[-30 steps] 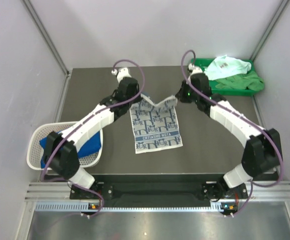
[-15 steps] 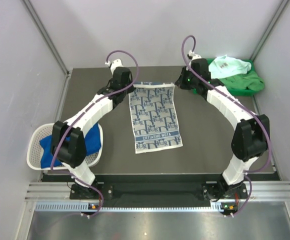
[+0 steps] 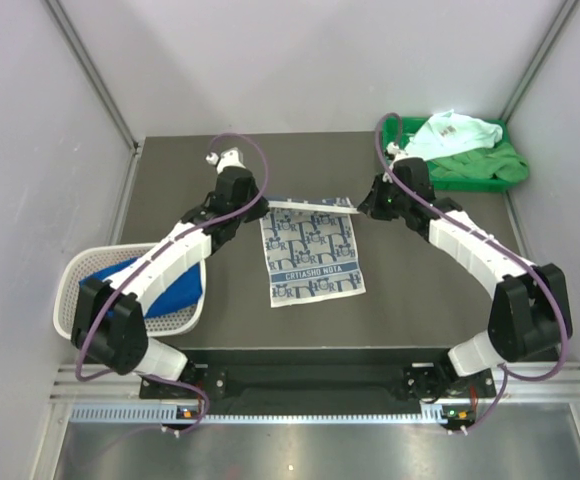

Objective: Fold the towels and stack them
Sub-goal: Fold the towel

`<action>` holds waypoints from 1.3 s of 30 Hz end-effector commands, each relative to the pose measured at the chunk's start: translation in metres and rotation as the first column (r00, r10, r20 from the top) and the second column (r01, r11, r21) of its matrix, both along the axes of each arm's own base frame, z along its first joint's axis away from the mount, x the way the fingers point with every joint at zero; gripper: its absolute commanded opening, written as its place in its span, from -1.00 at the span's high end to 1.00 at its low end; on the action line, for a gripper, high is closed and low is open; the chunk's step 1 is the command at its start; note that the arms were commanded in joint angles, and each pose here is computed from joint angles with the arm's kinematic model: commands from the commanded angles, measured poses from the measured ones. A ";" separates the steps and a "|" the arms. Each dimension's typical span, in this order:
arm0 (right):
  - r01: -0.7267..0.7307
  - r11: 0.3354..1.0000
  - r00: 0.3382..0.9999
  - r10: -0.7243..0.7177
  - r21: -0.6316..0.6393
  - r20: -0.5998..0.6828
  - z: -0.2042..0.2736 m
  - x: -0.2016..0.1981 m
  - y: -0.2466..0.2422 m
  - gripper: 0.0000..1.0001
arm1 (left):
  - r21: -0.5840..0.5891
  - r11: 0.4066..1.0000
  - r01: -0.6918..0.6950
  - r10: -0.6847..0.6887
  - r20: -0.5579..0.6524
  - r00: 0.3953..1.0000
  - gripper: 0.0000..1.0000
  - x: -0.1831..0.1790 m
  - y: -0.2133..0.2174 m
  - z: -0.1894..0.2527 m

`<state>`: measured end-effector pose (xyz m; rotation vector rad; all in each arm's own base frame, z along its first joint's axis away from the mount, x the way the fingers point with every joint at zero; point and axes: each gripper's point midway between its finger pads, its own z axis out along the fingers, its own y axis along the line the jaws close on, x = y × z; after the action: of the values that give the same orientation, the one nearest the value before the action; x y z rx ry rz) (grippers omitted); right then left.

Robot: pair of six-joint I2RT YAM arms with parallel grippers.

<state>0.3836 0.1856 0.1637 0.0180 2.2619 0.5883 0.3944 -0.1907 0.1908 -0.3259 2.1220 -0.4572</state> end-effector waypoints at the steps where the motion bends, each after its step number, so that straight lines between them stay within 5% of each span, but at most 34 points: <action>1: 0.029 0.999 0.996 -0.031 0.020 0.089 0.025 -0.003 -0.008 0.99 | -0.034 0.999 -0.035 0.038 0.073 0.997 1.00 -0.008 0.007 0.023; 24: 0.034 0.999 0.996 -0.036 0.027 0.082 0.013 -0.064 -0.023 1.00 | -0.059 0.998 -0.020 0.023 0.046 0.999 1.00 -0.066 0.005 0.007; 39: 0.022 1.000 1.000 -0.022 -0.003 0.001 -0.043 -0.095 -0.029 1.00 | -0.069 0.998 0.013 -0.019 -0.086 0.996 1.00 -0.107 -0.001 -0.058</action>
<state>0.2842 0.1669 0.1181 0.0290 2.3052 0.6342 0.2860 -0.2034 0.1304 -0.3225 2.2499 -0.5668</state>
